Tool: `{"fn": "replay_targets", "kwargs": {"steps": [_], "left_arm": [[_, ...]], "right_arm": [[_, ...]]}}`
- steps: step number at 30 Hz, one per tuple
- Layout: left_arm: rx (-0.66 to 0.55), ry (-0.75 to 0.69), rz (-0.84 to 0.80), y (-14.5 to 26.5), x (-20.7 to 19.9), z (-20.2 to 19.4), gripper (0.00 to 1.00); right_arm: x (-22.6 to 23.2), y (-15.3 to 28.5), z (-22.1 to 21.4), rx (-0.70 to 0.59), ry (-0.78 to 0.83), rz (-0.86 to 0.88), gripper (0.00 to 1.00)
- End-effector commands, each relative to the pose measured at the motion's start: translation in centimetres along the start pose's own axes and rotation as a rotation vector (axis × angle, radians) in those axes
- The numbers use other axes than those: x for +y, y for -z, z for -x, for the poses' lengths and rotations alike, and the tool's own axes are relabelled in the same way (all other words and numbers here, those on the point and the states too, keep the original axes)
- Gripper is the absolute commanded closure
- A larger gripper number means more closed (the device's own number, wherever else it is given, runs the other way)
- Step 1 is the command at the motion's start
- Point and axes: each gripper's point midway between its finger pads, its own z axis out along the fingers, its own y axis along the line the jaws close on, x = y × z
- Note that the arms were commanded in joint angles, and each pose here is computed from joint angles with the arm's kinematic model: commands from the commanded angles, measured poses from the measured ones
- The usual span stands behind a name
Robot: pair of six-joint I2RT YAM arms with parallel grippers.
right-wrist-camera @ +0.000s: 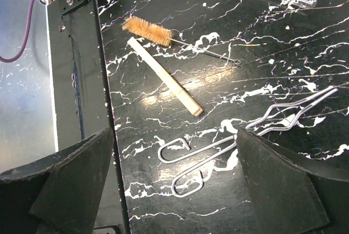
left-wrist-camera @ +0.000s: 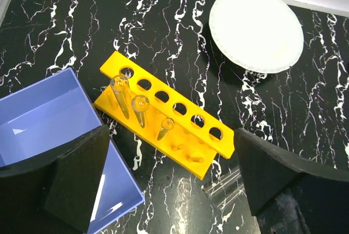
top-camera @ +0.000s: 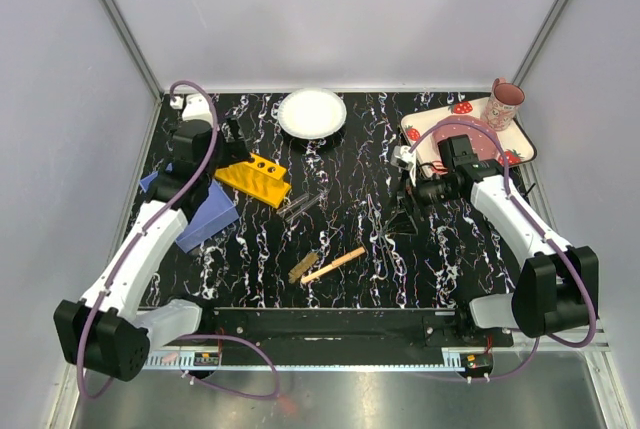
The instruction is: Organize the chemistry lab equipment
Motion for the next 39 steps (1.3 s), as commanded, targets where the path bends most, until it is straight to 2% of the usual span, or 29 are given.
{"fn": "replay_targets", "kwargs": {"steps": [1,5,9,12,16,25,31,39], "left_arm": [[0.013,0.023,-0.073,2.0,-0.4,0.5,0.01],[0.09,0.026,-0.173,3.3,-1.4,-1.4,0.01],[0.169,0.034,-0.374,5.4,-4.2,-4.1,0.01],[0.231,0.046,-0.463,6.6,-5.2,-6.1,0.01],[0.312,0.032,-0.563,7.8,-7.3,-8.6,0.08],[0.509,-0.237,-0.527,7.2,-12.9,-14.1,0.14],[0.632,-0.398,-0.484,5.2,-16.6,-17.0,0.28],[0.702,-0.55,-0.411,2.0,-17.3,-19.8,0.4]], "right_arm": [[-0.6,1.0,1.2,-0.023,0.045,-0.037,0.0],[-0.9,1.2,1.2,-0.03,0.037,-0.05,0.0],[-1.2,1.3,1.1,-0.032,0.023,-0.056,0.0],[-1.2,1.3,1.1,-0.032,0.018,-0.056,0.0],[-1.4,1.3,0.9,-0.027,0.008,-0.056,0.0],[-2.0,1.2,0.4,-0.016,-0.01,-0.066,0.0],[-2.2,1.2,0.1,-0.01,-0.019,-0.073,0.0],[-2.4,1.2,-0.1,-0.006,-0.025,-0.075,0.0]]}}
